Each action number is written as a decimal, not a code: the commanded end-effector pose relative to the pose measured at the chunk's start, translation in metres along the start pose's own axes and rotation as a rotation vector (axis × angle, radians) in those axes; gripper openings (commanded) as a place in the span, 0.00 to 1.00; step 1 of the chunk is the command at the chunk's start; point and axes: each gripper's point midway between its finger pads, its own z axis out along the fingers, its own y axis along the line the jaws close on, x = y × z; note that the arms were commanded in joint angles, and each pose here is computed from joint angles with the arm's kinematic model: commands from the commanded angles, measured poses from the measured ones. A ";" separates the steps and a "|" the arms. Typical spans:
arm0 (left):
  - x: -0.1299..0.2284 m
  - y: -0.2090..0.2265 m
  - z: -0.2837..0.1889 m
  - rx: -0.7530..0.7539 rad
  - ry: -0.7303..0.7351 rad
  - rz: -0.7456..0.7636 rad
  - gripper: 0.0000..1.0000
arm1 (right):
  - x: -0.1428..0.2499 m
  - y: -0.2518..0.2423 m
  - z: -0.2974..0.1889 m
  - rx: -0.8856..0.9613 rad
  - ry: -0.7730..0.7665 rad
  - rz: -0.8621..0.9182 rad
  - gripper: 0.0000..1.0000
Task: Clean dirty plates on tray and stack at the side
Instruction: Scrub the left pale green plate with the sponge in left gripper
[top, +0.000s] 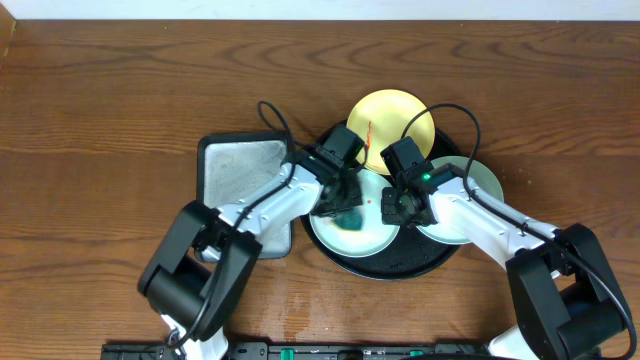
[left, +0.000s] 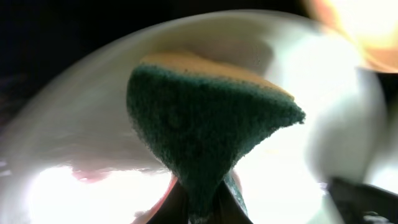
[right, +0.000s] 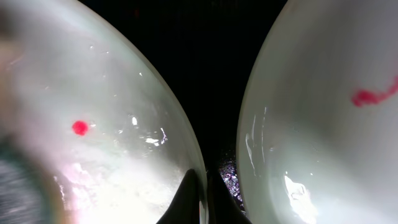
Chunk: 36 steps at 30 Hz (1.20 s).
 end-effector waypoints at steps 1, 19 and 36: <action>0.028 -0.027 0.016 0.107 0.108 0.036 0.07 | -0.002 -0.010 0.006 0.059 -0.006 0.005 0.01; 0.043 0.042 0.028 -0.165 0.203 -0.117 0.07 | -0.002 -0.010 0.006 0.059 -0.006 0.005 0.01; -0.019 0.120 -0.036 -0.603 -0.044 -0.088 0.08 | -0.002 -0.011 0.006 0.061 -0.004 0.005 0.01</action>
